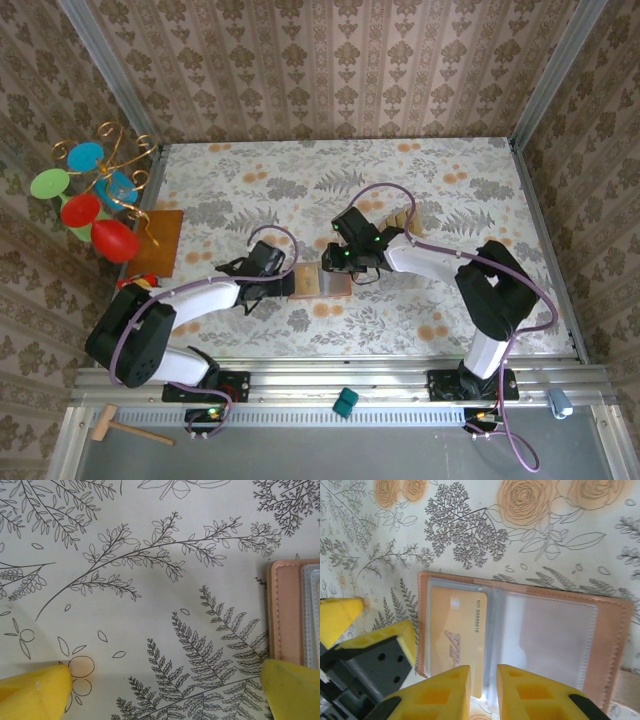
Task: Put the credit cards into the card holder
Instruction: Insert the credit card into the card slot, then close the card holder at the center of the table.
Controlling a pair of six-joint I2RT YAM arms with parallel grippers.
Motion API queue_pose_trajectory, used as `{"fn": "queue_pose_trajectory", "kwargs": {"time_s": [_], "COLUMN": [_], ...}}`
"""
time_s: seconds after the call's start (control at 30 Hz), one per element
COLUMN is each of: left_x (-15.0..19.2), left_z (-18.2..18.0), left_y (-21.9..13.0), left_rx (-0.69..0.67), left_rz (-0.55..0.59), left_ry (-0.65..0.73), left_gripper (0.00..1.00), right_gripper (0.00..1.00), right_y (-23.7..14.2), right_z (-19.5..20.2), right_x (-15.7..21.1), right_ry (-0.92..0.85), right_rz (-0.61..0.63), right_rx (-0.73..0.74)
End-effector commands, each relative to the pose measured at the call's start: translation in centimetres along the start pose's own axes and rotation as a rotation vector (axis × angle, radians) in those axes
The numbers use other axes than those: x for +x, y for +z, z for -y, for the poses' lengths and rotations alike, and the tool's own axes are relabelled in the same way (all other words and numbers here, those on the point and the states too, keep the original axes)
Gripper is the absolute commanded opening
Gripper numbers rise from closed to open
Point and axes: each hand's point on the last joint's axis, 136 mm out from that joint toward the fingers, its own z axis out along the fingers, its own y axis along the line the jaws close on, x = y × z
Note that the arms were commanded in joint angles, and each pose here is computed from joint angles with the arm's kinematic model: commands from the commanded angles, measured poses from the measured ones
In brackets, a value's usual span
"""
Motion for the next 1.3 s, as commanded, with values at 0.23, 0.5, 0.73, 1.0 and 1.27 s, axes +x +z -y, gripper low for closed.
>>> {"fn": "queue_pose_trajectory", "kwargs": {"time_s": [0.23, 0.5, 0.73, 1.0, 1.27], "left_x": [-1.9, -3.4, -3.8, -3.6, -3.0], "left_z": [-0.3, 1.6, 5.0, 6.6, 7.5], "left_y": [-2.5, -3.1, -2.5, -1.5, -0.6], "left_rx": [0.070, 0.186, 0.384, 0.452, 0.462], "left_rz": [0.045, 0.054, 0.053, 0.035, 0.016], "left_ry": [-0.030, 0.002, -0.016, -0.038, -0.032], "left_gripper": [1.00, 1.00, 1.00, 1.00, 1.00], "right_gripper": [0.32, 0.39, 0.22, 0.18, 0.18], "right_y": [-1.5, -1.5, -0.5, 1.2, 2.3], "right_z": [2.6, 4.2, 5.8, 6.8, 7.1], "right_x": [1.6, 2.4, 3.4, 4.6, 5.0], "right_ry": [-0.030, -0.025, -0.029, -0.023, -0.013], "right_rz": [-0.022, -0.021, -0.036, -0.068, -0.083], "right_rx": [0.084, 0.128, 0.173, 0.177, 0.170]}}
